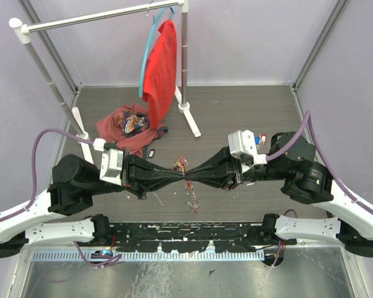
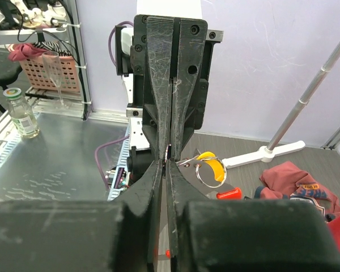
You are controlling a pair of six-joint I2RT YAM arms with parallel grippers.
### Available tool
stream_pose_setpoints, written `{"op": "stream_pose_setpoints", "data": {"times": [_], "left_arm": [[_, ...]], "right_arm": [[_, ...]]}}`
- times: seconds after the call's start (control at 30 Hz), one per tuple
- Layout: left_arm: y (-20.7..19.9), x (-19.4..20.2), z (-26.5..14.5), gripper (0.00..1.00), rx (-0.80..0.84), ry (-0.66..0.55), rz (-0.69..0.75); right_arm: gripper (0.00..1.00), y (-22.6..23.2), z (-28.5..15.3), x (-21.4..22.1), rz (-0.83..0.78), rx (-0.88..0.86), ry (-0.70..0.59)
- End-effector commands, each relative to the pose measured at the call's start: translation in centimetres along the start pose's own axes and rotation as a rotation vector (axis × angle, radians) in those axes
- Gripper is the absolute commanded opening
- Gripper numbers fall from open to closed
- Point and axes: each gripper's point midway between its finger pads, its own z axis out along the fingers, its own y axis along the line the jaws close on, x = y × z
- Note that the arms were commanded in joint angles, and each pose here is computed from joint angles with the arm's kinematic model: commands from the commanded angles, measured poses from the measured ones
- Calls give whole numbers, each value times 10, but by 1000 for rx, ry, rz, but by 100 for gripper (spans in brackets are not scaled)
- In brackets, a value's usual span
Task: Put the keys on the keyring
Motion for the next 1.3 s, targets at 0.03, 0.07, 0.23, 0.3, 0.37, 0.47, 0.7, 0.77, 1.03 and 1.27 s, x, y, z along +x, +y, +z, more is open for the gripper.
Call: {"op": "stream_pose_setpoints", "data": {"times": [0.03,0.07,0.23,0.3,0.37,0.47,0.7,0.77,1.03,1.27], "left_arm": [[-4,-12,3,0,23,-37,10],[-3,-12,4,0,23,-35,10],[-2,-10,3,0,16,-22,13],[-2,-9,3,0,13,-12,16],[-1,-9,1,0,6,-7,19],[2,-10,-1,8,-11,-9,22],[5,-11,-5,33,-32,-10,34],[4,-11,-7,36,-29,-2,38],[-2,-12,-19,44,-5,36,69],[-7,-15,-25,47,23,48,89]], "right_arm": [[5,-1,7,-8,-13,-15,-14],[2,-2,8,-8,-14,-14,-10],[1,-3,8,0,-42,-19,38],[1,-10,8,-3,-14,30,30],[1,-12,7,-4,-8,43,21],[1,-13,5,1,-49,39,48],[1,-28,2,8,-171,103,53],[1,-28,-2,8,-256,100,36],[1,-21,-18,-7,-542,59,-8],[1,-14,-25,-11,-735,10,-30]]}}
